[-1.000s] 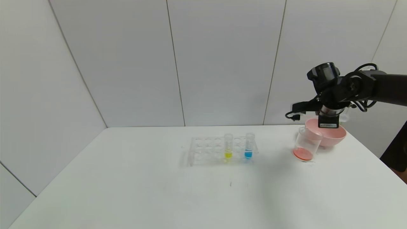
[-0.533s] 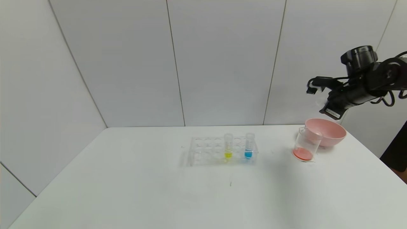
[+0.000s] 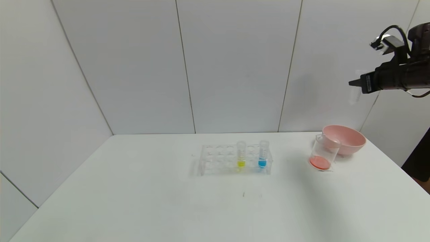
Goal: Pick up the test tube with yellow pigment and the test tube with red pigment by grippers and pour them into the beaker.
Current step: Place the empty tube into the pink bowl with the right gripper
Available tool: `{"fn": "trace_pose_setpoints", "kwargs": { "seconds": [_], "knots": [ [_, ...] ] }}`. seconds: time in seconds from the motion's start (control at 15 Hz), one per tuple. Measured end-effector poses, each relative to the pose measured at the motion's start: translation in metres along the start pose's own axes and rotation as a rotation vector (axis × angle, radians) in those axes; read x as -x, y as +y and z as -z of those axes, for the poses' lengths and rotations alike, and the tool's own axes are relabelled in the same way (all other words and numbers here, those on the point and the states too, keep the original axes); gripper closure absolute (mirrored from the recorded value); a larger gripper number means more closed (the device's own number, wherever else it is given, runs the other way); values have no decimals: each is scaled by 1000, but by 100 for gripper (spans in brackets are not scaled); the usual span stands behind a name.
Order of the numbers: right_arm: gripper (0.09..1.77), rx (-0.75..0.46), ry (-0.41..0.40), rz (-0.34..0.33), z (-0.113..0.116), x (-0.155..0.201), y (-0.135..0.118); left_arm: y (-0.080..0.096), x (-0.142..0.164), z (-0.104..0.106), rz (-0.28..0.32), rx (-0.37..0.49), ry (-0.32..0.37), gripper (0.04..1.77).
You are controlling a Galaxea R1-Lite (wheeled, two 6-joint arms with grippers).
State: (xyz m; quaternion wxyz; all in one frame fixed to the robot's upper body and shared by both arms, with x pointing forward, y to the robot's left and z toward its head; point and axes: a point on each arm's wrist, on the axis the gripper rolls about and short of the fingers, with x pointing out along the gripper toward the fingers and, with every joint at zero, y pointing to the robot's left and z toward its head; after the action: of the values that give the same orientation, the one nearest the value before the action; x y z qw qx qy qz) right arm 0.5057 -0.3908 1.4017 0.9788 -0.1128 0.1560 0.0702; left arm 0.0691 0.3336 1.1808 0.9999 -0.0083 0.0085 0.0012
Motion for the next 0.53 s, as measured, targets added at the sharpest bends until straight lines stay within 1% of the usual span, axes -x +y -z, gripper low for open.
{"fn": "trace_pose_setpoints", "kwargs": {
  "seconds": [0.07,0.33,0.53],
  "knots": [
    [136,-54,-17,19,1,2,-9,0,0,0,0,0,0,9],
    [136,-237,8,75,20,-8,-32,0,0,0,0,0,0,9],
    [136,-260,-14,105,42,-29,-47,0,0,0,0,0,0,9]
  ]
}}
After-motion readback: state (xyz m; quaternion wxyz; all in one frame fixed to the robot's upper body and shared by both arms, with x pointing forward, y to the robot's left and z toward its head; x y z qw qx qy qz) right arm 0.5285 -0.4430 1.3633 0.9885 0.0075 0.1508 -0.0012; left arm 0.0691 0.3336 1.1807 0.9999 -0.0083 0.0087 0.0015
